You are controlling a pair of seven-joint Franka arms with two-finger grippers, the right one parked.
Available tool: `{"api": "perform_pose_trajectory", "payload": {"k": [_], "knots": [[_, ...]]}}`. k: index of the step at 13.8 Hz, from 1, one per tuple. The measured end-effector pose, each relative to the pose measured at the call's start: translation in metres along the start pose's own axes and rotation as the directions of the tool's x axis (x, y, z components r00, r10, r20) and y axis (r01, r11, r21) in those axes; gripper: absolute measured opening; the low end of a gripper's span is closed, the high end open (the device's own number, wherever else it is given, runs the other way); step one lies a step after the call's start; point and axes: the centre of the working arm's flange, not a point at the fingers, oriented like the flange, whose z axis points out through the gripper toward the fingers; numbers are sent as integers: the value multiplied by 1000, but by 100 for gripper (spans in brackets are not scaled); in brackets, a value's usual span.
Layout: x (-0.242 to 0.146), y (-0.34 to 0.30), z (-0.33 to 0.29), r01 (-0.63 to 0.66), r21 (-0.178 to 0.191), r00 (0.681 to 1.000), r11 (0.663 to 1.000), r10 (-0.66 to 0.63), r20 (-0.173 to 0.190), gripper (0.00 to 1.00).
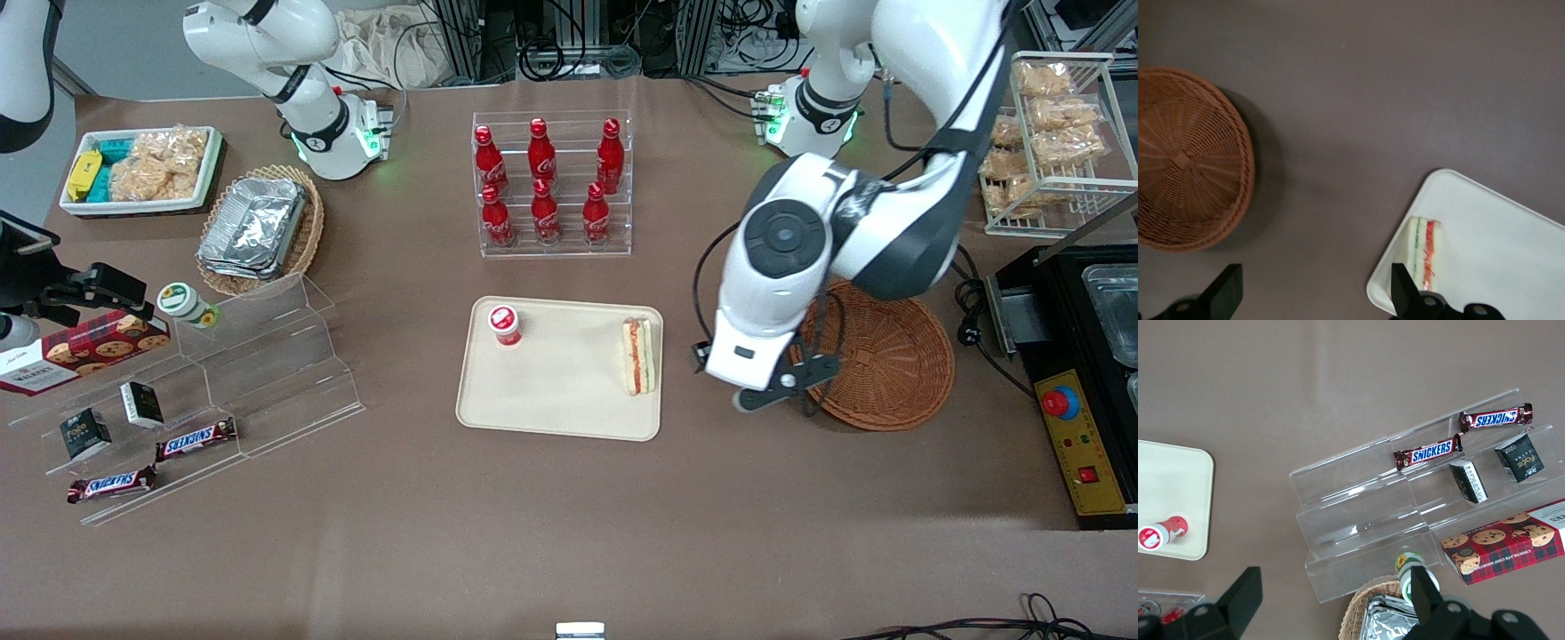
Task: Place sandwich from basket to tray
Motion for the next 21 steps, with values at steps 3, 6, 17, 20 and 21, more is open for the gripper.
{"api": "perform_pose_trajectory", "payload": {"k": [3,6,17,20,21], "knots": [[14,-42,-10,-37,17,999,999,37,7,100],[31,-92,-23,-76,-8,997,997,76,32,100],[30,-300,-96,-268,-50,959,962,271,80,100],[14,-331,-114,-280,-73,957,957,284,61,100],[8,-337,-116,-279,-77,957,957,283,57,100]]}}
